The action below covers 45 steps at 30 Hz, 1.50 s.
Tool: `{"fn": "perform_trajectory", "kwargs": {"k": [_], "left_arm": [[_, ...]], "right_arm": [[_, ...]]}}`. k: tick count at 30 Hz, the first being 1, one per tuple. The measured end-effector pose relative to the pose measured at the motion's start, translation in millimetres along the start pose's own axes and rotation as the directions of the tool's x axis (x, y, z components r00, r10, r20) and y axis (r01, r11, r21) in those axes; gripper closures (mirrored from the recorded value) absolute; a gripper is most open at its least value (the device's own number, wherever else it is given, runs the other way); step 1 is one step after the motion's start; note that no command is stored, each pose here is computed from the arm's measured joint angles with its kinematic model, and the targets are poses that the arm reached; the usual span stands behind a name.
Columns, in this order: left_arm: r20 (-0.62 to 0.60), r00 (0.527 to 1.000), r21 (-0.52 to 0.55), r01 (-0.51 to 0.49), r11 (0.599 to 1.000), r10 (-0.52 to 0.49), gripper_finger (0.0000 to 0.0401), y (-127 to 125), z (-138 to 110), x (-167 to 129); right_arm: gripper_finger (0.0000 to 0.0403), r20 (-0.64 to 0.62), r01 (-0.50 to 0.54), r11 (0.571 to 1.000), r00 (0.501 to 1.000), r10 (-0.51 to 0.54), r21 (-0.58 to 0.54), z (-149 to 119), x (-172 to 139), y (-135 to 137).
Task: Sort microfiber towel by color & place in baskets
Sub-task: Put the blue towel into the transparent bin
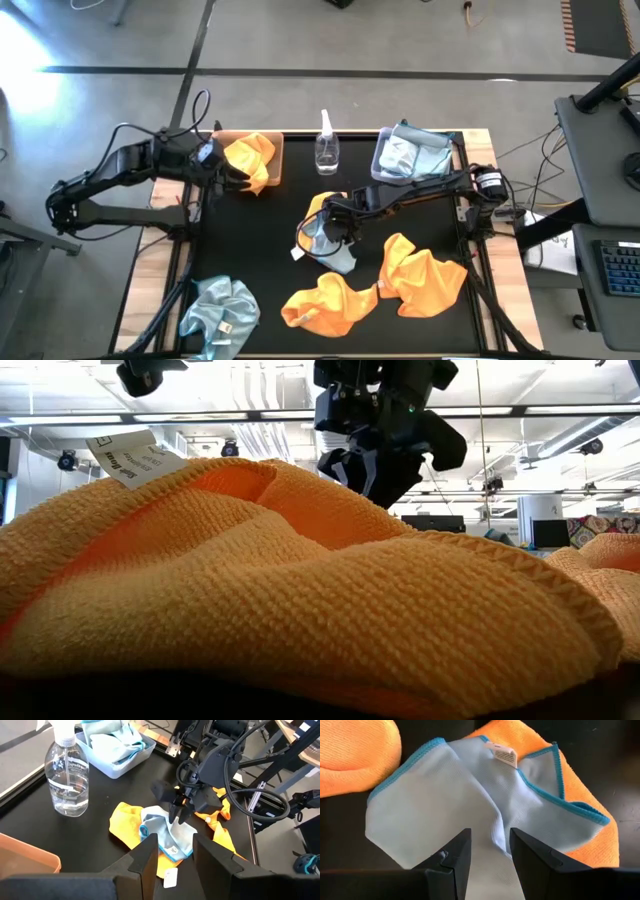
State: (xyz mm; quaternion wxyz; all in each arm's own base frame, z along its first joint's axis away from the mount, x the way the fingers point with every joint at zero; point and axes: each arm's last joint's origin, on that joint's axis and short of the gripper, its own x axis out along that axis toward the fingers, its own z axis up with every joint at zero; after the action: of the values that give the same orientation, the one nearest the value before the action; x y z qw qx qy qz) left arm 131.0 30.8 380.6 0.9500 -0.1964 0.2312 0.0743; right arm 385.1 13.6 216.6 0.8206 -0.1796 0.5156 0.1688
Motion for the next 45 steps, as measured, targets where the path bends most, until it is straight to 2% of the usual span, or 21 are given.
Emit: {"fn": "perform_trajectory", "kwargs": {"k": [21,29,34,41,45], "left_arm": [[0.007,1.0,0.003,-0.024,1.0,0.024,0.0294,0,-3,-7],[0.008,1.0,-0.003,-0.024,1.0,0.024,0.0294,0,-3,-7],[0.011,1.0,-0.004,-0.023,1.0,0.023,0.0294,0,-3,-8],[0.013,1.0,-0.004,-0.022,1.0,0.022,0.0294,0,-3,-9],[0.013,1.0,-0.004,-0.022,1.0,0.022,0.0294,0,-3,-9]], "right_arm": [[0.0273,-0.063,-0.032,0.999,0.998,0.032,0.0,-16,14,8],[0.0273,-0.145,-0.062,0.997,0.987,0.069,0.055,-24,48,10],[0.0273,-0.203,0.009,0.999,0.979,-0.002,0.031,-22,64,11],[0.0275,-0.197,0.024,0.999,0.98,-0.018,0.029,-17,67,8],[0.0293,-0.182,0.032,0.999,0.983,-0.026,0.033,-13,63,6]]}}
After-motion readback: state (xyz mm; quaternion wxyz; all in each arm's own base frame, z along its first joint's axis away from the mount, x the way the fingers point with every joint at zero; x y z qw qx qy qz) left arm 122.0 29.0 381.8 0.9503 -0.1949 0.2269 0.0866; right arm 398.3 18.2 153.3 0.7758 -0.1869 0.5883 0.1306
